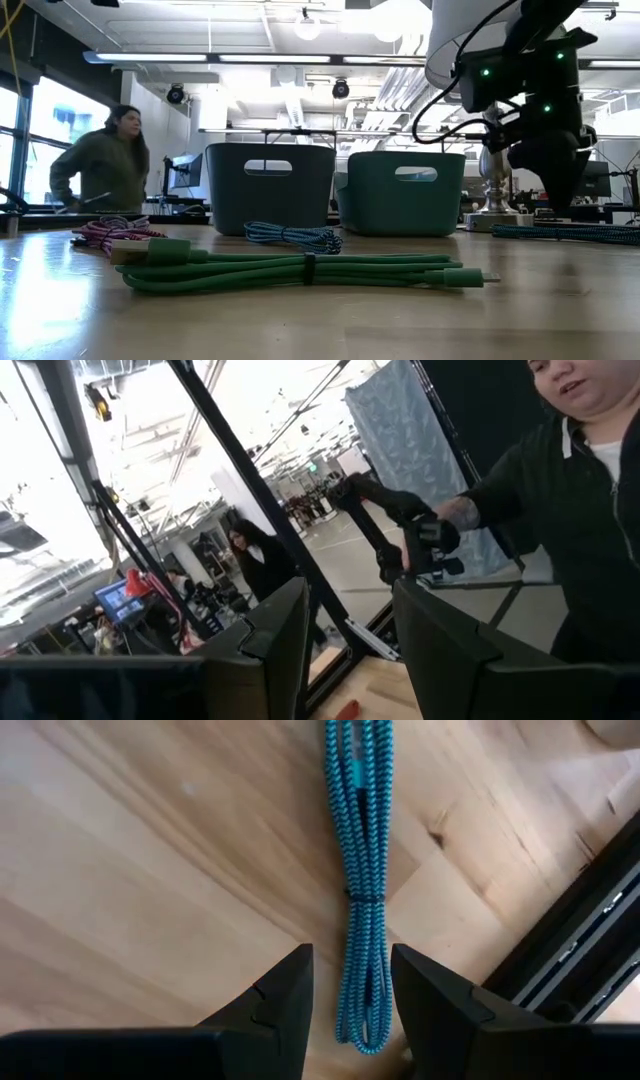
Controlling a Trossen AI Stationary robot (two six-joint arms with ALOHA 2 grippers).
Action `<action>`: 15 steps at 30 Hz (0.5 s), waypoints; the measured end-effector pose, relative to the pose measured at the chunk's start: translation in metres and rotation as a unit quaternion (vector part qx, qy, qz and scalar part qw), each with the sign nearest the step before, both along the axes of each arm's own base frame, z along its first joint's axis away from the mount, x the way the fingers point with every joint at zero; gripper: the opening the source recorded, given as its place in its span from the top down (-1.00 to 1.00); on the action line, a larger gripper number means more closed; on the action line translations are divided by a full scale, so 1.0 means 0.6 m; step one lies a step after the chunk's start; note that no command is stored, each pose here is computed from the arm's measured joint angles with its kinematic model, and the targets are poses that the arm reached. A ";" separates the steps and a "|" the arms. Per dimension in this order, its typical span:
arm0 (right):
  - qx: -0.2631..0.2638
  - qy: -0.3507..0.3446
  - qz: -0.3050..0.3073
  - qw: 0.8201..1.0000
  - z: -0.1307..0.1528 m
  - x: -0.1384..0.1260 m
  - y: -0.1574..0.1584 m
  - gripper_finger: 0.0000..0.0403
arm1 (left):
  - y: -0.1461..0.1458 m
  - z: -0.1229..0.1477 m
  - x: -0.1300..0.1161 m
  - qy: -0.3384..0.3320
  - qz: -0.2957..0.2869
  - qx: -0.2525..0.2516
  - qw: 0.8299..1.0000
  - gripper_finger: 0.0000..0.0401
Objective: Pick & Place USB Port
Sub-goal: Put the right blue charger cable into the blue bin
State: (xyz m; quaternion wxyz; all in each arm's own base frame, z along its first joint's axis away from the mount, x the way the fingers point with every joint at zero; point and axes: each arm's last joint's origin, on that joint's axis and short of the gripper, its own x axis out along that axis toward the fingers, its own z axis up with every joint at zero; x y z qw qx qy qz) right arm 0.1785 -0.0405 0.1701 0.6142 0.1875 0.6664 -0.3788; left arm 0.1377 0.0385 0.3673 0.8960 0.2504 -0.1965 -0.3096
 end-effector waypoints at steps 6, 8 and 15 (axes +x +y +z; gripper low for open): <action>0.011 -0.002 -0.018 1.000 0.000 -0.003 -0.013 0.36 | 0.002 -0.006 0.003 0.007 0.008 0.005 1.000 0.25; 0.016 -0.003 -0.025 1.000 0.000 -0.004 -0.017 0.36 | 0.002 -0.007 0.003 0.008 0.008 0.004 1.000 0.25; 0.060 -0.017 -0.055 0.997 -0.001 -0.007 -0.028 0.36 | 0.002 -0.008 0.004 0.013 0.008 0.002 1.000 0.25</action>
